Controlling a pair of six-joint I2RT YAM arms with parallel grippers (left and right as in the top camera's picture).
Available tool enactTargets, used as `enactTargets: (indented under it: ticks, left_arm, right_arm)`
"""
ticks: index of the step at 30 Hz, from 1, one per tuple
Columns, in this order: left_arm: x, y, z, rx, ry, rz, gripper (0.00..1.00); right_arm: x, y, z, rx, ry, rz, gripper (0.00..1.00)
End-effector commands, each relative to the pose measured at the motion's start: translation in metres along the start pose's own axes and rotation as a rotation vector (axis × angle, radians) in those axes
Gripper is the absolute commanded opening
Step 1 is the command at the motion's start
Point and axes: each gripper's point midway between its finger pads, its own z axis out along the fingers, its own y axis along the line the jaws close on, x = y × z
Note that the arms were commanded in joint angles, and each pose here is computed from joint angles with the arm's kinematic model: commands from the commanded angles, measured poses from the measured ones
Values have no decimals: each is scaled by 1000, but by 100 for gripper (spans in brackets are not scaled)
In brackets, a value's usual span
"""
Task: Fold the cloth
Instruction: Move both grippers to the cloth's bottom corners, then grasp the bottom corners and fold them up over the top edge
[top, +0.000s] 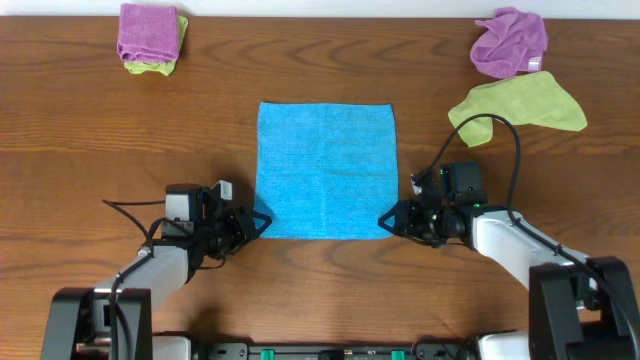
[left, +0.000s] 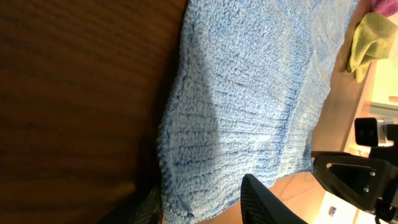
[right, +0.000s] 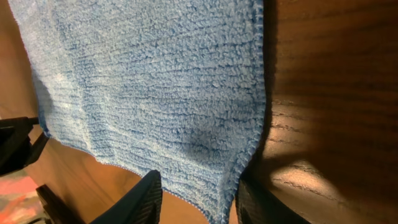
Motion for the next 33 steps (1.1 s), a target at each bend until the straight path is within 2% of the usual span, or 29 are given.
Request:
enactTargets:
  ticks: [1,8,9,12,16,17,24,33]
  left_arm:
    - [8,31,5,-107,6,-59,41]
    - [5,25,6,-79,-4,-40,38]
    - [5,25,6,-79,-4,-40,35]
    - [5,25,6,-79,-4,-40,24]
    - [5,24,6,-79,-4,-40,9]
    - [5,24,6,-78,-4,-40,6]
    - [5,20,6,-58,4,-36,6]
    - [-30,-39,0,112,-10,62,6]
  right_arm:
    - [19,-33,12,130,44,55,39]
    - [35,-38,9,153,107,96,35]
    - [35,-38,10,153,107,96,34]
    - [35,-39,10,155,105,95,24]
    - [31,-41,9,168,89,93,3]
    - [31,-42,9,173,86,92,2]
    - [25,-39,8,171,76,85,1]
    - [-13,1,-13,125,50,18,2]
